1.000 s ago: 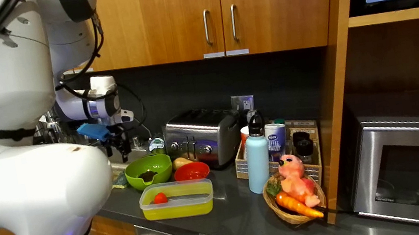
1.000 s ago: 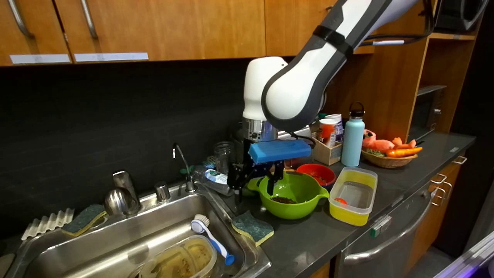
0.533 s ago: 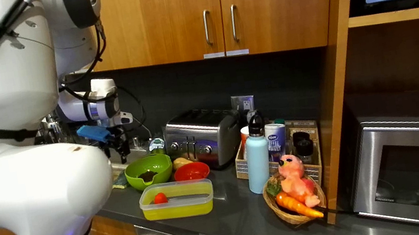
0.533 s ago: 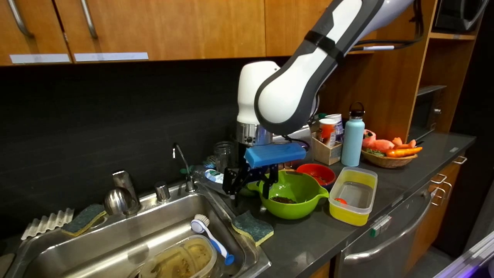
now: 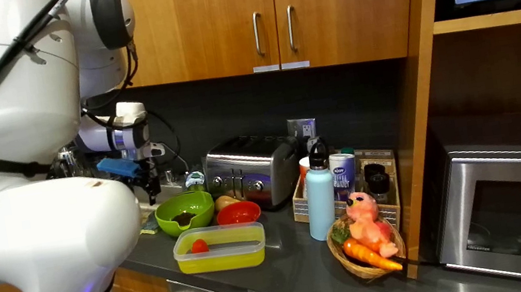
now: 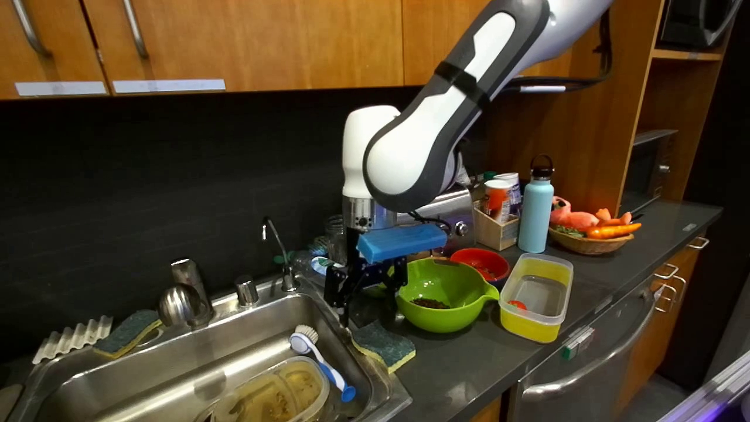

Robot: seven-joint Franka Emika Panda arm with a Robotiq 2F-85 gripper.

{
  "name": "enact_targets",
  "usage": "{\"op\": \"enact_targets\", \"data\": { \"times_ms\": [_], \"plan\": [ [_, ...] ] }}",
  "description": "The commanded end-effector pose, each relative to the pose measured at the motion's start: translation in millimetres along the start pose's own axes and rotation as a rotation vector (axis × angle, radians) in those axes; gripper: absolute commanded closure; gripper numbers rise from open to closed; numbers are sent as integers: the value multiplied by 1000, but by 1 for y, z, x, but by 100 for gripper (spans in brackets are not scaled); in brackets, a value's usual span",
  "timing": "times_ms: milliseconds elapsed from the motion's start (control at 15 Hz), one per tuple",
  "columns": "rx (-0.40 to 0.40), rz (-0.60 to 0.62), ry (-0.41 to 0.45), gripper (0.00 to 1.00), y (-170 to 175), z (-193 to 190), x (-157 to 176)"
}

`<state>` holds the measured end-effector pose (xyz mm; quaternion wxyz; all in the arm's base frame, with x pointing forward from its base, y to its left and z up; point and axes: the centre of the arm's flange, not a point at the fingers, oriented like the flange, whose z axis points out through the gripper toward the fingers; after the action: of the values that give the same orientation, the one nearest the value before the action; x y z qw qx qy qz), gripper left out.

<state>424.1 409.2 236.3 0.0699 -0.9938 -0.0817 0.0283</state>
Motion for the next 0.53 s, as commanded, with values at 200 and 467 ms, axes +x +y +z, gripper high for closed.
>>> {"op": "enact_targets", "data": {
  "times_ms": [200,467],
  "plan": [
    [31,-61,-88,0,-17,18,24],
    [44,-95,-132,0,-25,30,33]
  ]
}}
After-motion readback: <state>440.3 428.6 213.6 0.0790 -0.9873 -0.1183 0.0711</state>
